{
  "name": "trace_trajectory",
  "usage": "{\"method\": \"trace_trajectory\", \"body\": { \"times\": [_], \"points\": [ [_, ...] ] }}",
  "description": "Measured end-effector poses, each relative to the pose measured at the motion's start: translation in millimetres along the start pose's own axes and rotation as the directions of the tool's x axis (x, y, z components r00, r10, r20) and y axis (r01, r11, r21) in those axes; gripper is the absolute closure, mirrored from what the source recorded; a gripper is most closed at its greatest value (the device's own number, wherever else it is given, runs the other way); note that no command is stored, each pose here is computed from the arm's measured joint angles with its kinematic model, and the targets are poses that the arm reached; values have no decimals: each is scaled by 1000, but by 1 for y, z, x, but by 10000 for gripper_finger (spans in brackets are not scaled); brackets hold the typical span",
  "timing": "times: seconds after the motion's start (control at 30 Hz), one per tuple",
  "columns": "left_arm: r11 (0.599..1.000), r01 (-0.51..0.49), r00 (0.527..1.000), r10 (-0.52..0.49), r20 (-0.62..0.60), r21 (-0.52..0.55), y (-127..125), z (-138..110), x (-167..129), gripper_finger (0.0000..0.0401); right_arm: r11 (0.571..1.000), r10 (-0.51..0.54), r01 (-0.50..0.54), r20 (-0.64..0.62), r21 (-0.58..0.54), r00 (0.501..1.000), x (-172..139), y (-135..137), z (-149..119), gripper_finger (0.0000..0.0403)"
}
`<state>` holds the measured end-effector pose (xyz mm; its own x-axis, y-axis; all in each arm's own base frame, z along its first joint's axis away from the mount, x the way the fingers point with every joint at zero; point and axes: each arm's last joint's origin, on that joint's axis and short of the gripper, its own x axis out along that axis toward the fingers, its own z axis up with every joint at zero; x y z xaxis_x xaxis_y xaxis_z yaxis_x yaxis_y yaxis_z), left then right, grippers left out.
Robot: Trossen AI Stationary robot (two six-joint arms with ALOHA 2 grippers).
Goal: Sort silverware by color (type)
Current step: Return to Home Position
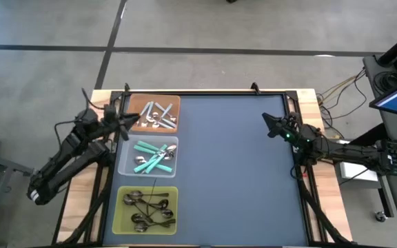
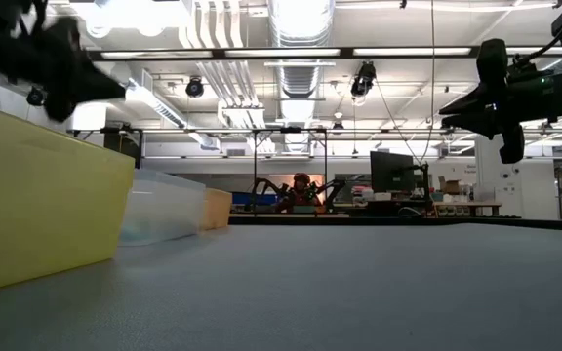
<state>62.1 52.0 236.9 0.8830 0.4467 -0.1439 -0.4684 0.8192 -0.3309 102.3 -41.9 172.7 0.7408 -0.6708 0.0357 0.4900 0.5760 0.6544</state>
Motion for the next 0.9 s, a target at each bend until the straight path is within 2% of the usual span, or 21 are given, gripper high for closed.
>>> {"method": "trace_trajectory", "body": {
  "times": [0.1, 0.2, 0.33, 0.47, 0.57, 0.7, 0.9],
  "points": [
    [992, -128, 992, 128, -1, -20, 13, -22, 7, 343, 1000, -8, 8, -10, -6, 1000, 0, -1, -1, 337],
    [993, -121, 991, 121, 48, -9, 20, -36, 15, 345, 1000, -11, 11, -13, -9, 1000, 0, -1, -1, 337],
    [993, -121, 991, 121, 52, -7, 30, -55, 25, 356, 1000, -5, 5, -6, -4, 1000, 0, -1, -1, 337],
    [981, -178, 981, 172, 84, 74, 34, -59, 28, 364, 1000, -1, 1, -1, -1, 1000, -1, 0, 0, 337],
    [961, -264, 961, 256, 109, 77, 37, -58, 29, 365, 1000, 2, -2, 2, 1, 1000, -1, 0, 1, 337],
    [918, -396, 915, 392, 99, 25, 43, -62, 29, 365, 1000, 12, -13, 15, 10, 1000, -2, 0, 2, 337],
    [908, -402, 906, 413, 90, -115, 44, -62, 30, 365, 1000, 24, -24, 28, 18, 999, -3, 1, 4, 337]
  ]
}}
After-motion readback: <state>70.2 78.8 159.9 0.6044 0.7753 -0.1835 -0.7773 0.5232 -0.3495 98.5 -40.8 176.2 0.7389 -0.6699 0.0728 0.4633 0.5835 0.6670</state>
